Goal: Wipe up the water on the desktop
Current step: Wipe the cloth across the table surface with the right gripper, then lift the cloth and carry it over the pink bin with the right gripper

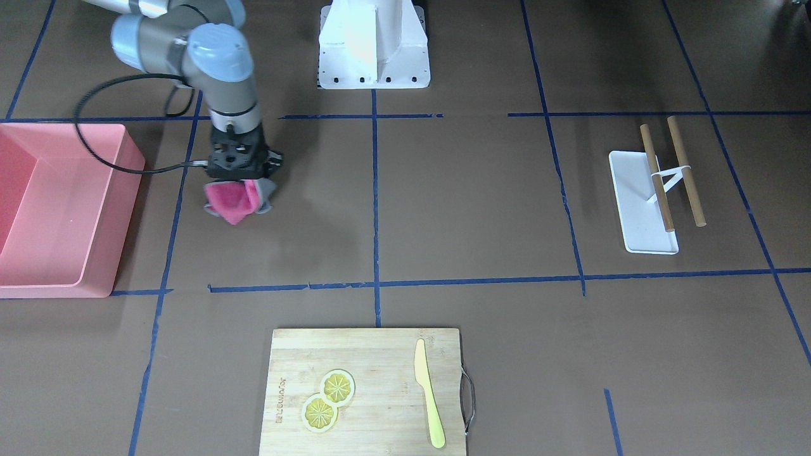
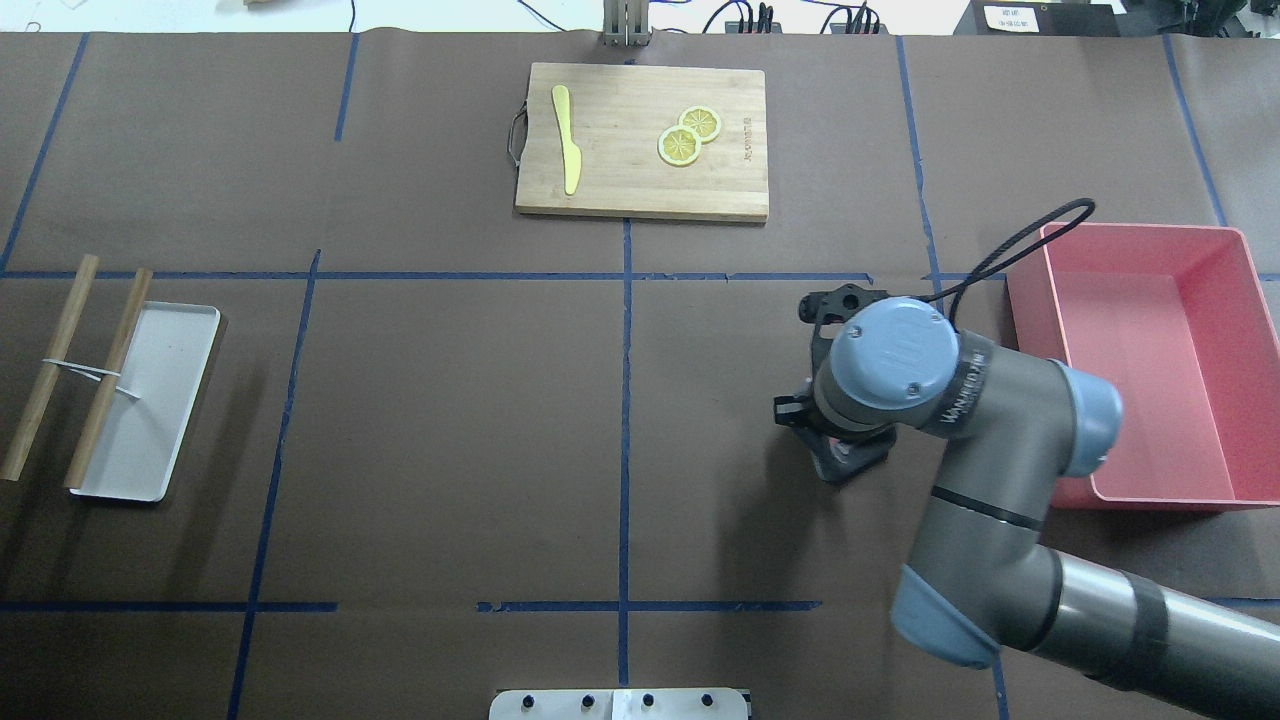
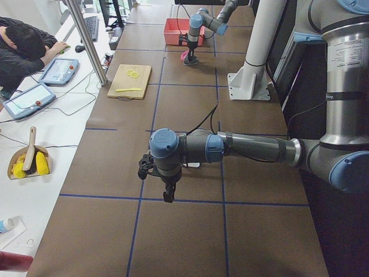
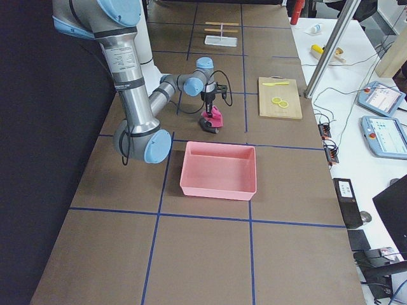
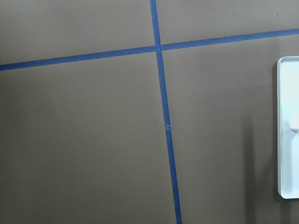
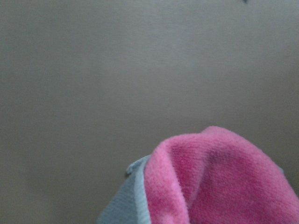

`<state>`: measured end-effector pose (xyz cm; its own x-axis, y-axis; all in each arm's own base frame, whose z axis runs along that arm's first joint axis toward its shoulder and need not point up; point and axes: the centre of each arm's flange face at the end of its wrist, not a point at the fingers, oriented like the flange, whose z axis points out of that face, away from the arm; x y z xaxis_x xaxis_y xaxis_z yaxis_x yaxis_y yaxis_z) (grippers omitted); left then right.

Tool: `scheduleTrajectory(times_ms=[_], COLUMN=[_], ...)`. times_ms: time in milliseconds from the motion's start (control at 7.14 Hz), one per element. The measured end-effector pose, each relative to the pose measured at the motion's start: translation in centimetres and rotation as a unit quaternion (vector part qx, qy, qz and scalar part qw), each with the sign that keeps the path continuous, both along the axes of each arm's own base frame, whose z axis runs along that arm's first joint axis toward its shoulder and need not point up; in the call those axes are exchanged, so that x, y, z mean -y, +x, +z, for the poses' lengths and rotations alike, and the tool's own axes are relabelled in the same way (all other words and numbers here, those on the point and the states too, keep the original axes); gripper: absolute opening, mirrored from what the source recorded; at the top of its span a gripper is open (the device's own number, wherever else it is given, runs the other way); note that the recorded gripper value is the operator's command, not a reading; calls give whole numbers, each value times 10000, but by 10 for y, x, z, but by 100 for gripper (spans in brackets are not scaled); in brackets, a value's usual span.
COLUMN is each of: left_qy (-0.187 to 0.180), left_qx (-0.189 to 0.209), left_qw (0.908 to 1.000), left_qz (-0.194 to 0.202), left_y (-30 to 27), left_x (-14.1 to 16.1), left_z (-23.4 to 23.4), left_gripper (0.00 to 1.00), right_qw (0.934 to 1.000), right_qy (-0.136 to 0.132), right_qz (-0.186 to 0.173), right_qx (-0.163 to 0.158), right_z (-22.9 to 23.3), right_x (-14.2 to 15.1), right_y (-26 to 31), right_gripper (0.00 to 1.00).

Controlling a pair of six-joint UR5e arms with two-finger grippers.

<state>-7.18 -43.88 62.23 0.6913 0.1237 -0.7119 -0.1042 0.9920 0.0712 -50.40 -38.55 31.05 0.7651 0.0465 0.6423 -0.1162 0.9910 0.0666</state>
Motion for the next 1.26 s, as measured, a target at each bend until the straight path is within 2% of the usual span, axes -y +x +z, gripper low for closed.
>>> scheduleTrajectory(times_ms=[280,561,841,981,1261], left_qy=[-4,13,-85,-285,-466], left_qx=[0,1,8,16,21], left_qw=[10000,10000,9999,9993,9979], left_qz=[-4,-6,-81,-258,-441], left_y=[0,-1,0,0,0], left_x=[0,0,-1,-1,1], left_z=[0,-1,0,2,2], left_gripper=[100,100,100,100,100], right_qw=[9981,9959,9962,9974,9991], right_qy=[-169,-170,-229,-253,-253], right_qz=[296,413,479,386,137], right_qx=[516,786,687,550,301], right_z=[-74,-108,-110,-111,-110], right_x=[-2,0,25,40,67], right_y=[-40,-39,-10,18,109], right_gripper=[0,0,0,0,0])
